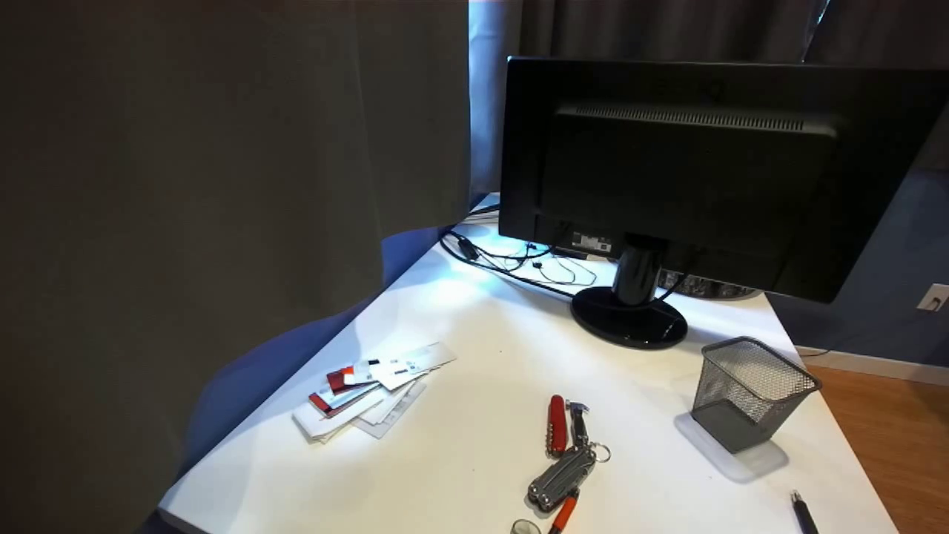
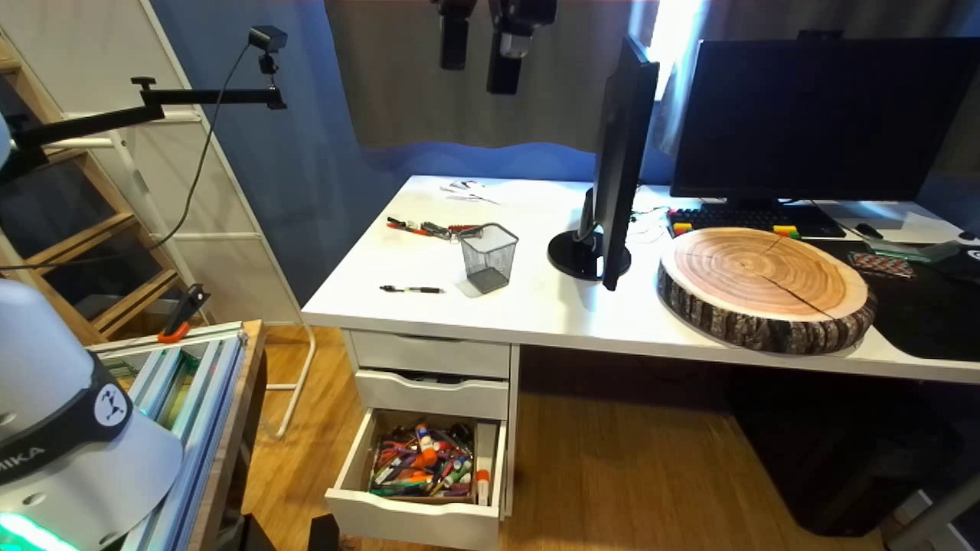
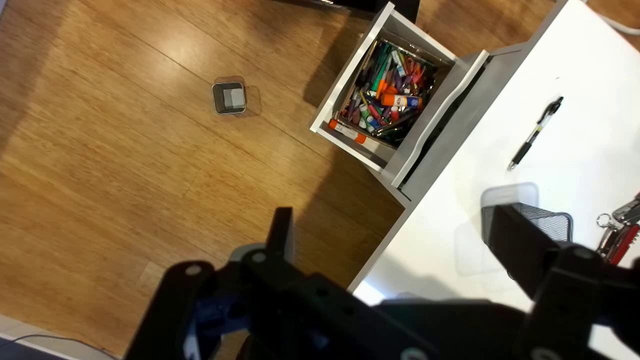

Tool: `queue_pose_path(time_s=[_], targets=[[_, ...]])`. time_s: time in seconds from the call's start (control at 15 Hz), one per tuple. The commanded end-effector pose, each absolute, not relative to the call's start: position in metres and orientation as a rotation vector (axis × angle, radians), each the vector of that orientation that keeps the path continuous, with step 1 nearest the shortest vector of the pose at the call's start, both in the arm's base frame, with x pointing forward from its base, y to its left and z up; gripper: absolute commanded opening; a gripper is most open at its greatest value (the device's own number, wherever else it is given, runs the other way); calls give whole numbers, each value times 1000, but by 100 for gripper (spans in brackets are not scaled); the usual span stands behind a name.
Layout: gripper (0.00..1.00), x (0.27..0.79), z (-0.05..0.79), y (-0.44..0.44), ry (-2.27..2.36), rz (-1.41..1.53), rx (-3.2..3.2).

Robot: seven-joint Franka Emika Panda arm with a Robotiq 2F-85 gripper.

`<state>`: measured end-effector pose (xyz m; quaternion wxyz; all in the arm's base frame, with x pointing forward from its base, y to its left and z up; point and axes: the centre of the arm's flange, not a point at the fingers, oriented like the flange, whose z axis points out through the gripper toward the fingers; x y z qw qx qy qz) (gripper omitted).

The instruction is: Open the second drawer from the top of the table, pick up the black pen from the table and put it in the second drawer from the top of the table, close the second open drawer from the top of the table

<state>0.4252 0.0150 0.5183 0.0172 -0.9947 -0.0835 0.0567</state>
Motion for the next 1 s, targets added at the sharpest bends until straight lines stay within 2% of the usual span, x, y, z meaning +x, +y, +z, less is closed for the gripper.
queue_pose_path(time_s=[0.0,0.67,0.73,0.93], targets=[[100,425,518,15,-260,176,-3091],[100,430,449,44,-362,224,-2954],[100,425,518,15,-260,176,-3091],[100,425,518,15,-260,176,-3091]])
